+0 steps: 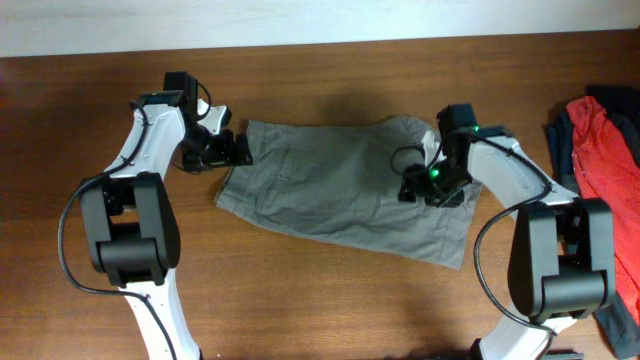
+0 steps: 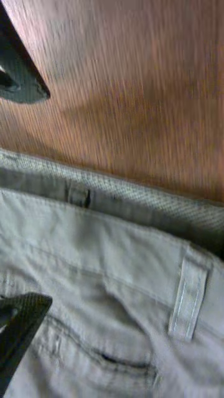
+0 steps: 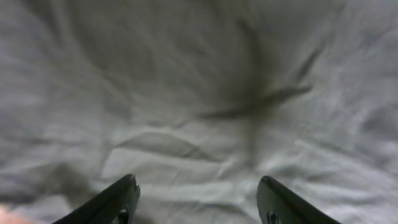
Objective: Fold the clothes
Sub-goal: 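Lift the left edge with the left gripper and fold it rightward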
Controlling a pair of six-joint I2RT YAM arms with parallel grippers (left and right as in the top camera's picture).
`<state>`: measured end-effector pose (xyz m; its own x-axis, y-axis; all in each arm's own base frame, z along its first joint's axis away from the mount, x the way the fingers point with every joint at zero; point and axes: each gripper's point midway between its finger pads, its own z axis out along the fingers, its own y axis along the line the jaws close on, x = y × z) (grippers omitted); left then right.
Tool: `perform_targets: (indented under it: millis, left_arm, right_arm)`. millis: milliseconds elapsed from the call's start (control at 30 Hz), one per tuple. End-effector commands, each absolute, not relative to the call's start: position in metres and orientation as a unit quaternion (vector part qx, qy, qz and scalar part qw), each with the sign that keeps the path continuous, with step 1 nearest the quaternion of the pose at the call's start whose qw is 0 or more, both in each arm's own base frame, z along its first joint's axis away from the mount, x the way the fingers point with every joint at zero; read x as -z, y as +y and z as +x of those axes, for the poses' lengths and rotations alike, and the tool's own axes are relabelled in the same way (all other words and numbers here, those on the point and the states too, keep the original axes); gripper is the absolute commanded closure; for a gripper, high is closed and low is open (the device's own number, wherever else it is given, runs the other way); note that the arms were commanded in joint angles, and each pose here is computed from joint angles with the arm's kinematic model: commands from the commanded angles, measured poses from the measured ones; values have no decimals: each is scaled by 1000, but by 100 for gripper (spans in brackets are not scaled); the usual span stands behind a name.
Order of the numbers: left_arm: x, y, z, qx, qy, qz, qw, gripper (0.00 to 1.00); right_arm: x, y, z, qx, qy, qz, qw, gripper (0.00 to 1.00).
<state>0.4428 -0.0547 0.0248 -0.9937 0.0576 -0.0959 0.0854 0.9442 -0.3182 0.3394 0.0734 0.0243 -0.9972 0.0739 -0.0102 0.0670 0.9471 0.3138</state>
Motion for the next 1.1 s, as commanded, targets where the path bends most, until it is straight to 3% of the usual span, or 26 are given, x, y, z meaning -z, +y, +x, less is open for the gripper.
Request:
perform_targets:
  millis: [0, 200, 300, 533, 567, 733, 900, 1067]
  left_arm:
    - [-2, -76, 434, 225, 972, 60, 13, 1]
    - [33, -89, 421, 267, 962, 51, -34, 2]
    - [42, -94, 416, 269, 960, 54, -48, 11]
    - [44, -115, 410, 257, 961, 91, -54, 52]
    - [45, -116, 409, 253, 961, 95, -55, 64]
    - [43, -115, 401, 253, 961, 89, -72, 99]
    - [23, -95, 389, 259, 957, 69, -110, 99]
    - [-20, -66, 384, 256, 956, 83, -116, 99]
  right_arm:
    - [-6, 73, 323, -151, 986, 63, -7, 34]
    - [2, 72, 311, -149, 986, 66, -22, 35]
    - [2, 72, 312, -150, 986, 65, -20, 35]
    - [2, 73, 314, -150, 986, 65, -15, 36]
    - [2, 73, 314, -150, 986, 65, -15, 36]
    - [2, 72, 313, -150, 986, 65, -17, 45]
    - [-14, 72, 311, -151, 986, 63, -18, 49]
    - [-68, 73, 316, -157, 986, 40, 29, 49]
